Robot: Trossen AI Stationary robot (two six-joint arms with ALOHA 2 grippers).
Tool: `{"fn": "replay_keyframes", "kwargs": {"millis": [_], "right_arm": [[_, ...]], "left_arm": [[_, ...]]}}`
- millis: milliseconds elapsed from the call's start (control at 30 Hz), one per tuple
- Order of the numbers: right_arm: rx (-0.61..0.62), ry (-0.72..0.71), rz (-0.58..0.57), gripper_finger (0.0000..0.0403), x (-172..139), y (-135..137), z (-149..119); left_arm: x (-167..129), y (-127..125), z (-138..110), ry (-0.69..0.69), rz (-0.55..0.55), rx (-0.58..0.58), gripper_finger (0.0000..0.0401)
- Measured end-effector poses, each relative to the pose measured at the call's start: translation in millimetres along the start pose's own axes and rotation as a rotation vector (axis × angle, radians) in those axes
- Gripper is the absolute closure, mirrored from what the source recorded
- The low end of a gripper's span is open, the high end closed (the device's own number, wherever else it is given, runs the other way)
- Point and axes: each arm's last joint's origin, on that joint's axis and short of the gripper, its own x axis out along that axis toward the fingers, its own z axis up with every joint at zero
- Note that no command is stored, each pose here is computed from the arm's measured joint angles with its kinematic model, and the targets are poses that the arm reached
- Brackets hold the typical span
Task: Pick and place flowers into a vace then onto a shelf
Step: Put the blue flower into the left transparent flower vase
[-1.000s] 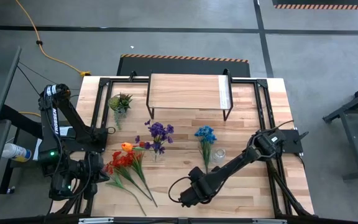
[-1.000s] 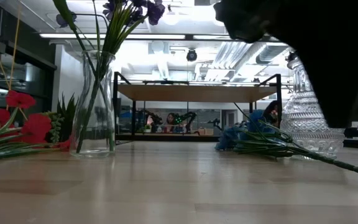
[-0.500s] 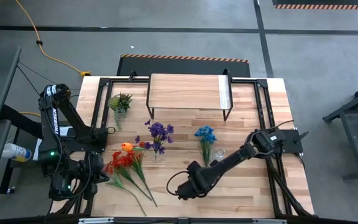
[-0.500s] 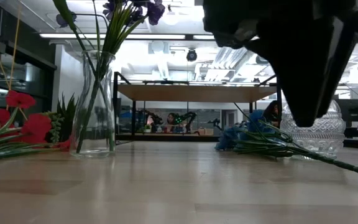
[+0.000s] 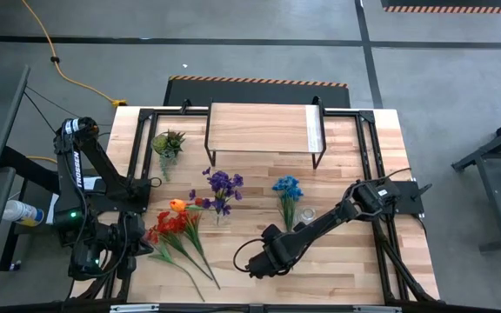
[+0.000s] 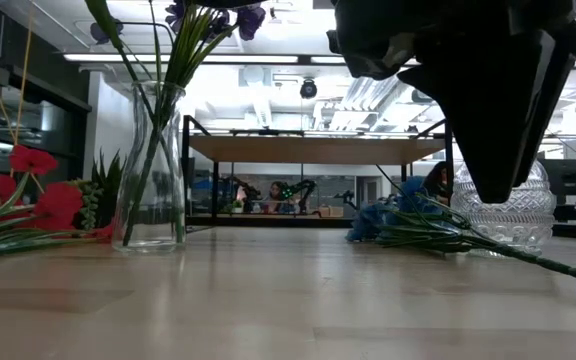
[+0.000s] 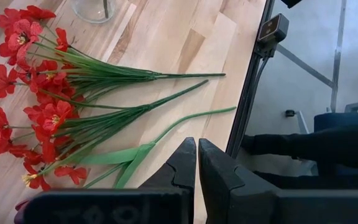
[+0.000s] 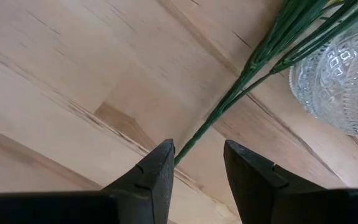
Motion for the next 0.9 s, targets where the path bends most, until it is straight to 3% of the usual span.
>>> {"fn": "replay_keyframes", "kwargs": {"millis": [167, 467, 667, 900], "right_arm": [[-0.009, 0.002, 0.001, 0.0258, 0, 0, 0], [-0.015, -0.031, -0.008, 0.0188, 2, -1, 1], [-0.008, 0.062, -0.012, 0.0183, 40, -2, -5], [-0.022, 0.095, 0.005, 0.0182, 50, -3, -9]], "left_arm": [[0, 0, 0, 0.0, 0.0, 0.0, 0.0345], [0, 0, 0, 0.0, -0.001, -0.001, 0.0345], [0, -1, 0, 0.001, -0.012, -0.008, 0.0345], [0, -2, -1, 0.024, -0.018, -0.013, 0.0345]]}}
